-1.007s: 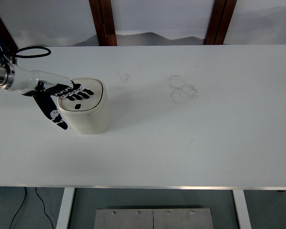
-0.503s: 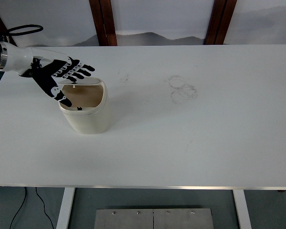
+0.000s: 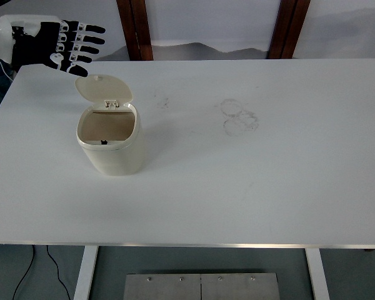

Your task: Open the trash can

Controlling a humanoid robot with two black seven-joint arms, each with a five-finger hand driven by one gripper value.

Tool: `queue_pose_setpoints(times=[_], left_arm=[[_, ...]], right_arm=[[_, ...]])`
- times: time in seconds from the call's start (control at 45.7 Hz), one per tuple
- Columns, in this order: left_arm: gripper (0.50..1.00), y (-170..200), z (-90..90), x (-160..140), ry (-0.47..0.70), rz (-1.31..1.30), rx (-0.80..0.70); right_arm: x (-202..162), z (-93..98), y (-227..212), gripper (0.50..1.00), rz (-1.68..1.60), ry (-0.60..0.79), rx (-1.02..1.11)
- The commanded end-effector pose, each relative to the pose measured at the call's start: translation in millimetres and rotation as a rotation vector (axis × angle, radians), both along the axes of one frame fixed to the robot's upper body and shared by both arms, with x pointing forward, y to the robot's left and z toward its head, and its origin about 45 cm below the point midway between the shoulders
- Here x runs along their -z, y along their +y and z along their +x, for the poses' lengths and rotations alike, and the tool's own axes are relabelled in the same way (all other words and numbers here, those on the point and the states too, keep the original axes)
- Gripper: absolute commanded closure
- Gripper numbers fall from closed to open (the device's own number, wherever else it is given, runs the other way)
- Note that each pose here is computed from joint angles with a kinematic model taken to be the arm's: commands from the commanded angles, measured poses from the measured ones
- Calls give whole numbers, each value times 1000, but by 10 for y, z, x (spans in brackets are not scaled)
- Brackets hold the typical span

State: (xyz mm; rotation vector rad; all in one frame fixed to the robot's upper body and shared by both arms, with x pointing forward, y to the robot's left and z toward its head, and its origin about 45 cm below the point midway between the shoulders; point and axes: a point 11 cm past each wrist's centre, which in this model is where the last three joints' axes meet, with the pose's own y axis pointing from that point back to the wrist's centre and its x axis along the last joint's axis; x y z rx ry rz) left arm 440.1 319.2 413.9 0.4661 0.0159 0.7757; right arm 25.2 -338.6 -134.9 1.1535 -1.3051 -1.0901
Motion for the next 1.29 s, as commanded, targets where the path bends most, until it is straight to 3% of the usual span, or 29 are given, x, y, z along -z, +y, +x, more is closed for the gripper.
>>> queue_pose_setpoints(times=[0.0, 0.263, 0.722, 1.269], left_arm=[[500, 91, 52, -41, -21, -105, -43], [500, 420, 134, 23, -107, -360, -184], [500, 1071, 197, 587, -125, -611, -545], [500, 1524, -11, 1446, -87, -843, -738]], right_arm=[[0, -1, 0, 505, 0, 1, 0], [0, -1, 0, 505, 0, 1, 0], [0, 1, 0, 505, 0, -1, 0], [0, -1, 0, 505, 0, 1, 0]])
